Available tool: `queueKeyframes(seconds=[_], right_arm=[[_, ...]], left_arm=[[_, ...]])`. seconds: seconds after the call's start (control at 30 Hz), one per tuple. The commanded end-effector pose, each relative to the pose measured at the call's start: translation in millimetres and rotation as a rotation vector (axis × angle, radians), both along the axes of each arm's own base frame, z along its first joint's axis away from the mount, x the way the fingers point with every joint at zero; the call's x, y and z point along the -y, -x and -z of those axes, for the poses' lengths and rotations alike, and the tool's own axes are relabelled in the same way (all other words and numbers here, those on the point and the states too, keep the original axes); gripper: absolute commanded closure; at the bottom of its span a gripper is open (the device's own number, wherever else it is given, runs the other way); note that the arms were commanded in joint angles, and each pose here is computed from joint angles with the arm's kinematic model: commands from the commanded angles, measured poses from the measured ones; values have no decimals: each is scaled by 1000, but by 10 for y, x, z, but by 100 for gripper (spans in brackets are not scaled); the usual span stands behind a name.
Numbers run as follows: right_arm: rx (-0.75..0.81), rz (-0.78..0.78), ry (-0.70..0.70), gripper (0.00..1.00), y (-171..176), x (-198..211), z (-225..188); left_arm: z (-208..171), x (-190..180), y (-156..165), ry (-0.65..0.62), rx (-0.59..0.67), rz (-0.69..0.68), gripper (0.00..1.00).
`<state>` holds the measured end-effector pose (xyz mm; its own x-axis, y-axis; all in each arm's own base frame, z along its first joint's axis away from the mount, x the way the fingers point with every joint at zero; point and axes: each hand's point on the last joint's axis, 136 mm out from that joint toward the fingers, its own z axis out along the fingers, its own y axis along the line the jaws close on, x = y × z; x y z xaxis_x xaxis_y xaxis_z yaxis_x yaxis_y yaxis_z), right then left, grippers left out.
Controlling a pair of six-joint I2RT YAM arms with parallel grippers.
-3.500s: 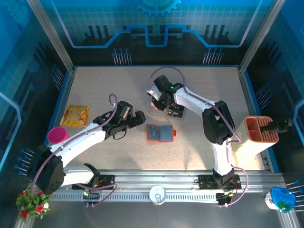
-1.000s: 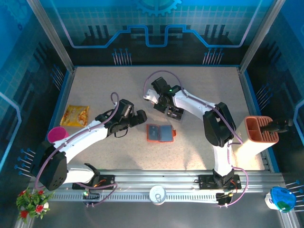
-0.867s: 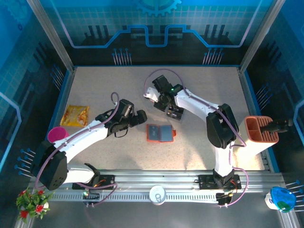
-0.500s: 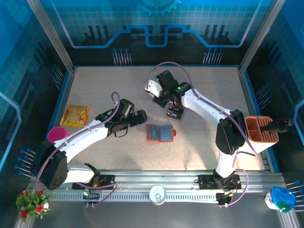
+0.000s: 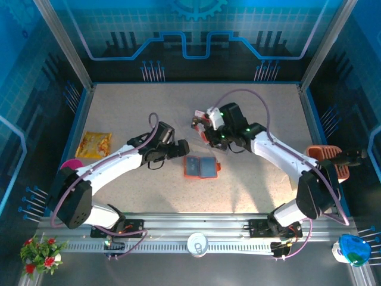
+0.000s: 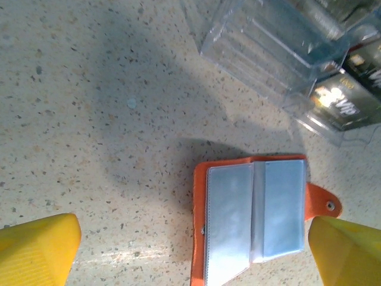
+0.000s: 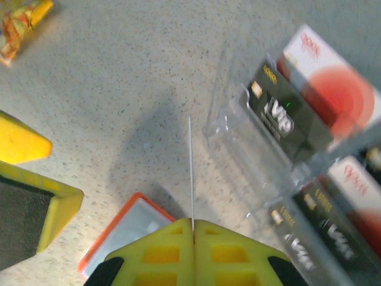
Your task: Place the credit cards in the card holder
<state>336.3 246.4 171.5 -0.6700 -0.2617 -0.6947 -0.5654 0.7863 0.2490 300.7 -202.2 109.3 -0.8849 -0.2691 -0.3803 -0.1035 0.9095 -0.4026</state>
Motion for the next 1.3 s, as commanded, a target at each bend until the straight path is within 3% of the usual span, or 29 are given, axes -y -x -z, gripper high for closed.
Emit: queueKeyframes(seconds=[0.0, 0.3, 0.6, 1.27], right_arm=[[-102, 105, -273, 100, 69, -16, -60], [-266, 214, -477, 100, 318, 57, 463], [-277, 282, -572, 100, 383, 129, 717], [-263, 280, -572, 100, 504, 2, 970]], left_arm=[[45, 101, 41, -52, -19, 68, 1], [291, 249, 24, -189, -44, 153, 1], [529, 233, 125, -299, -74, 192, 1], [844, -137, 330, -461, -125, 137, 1]])
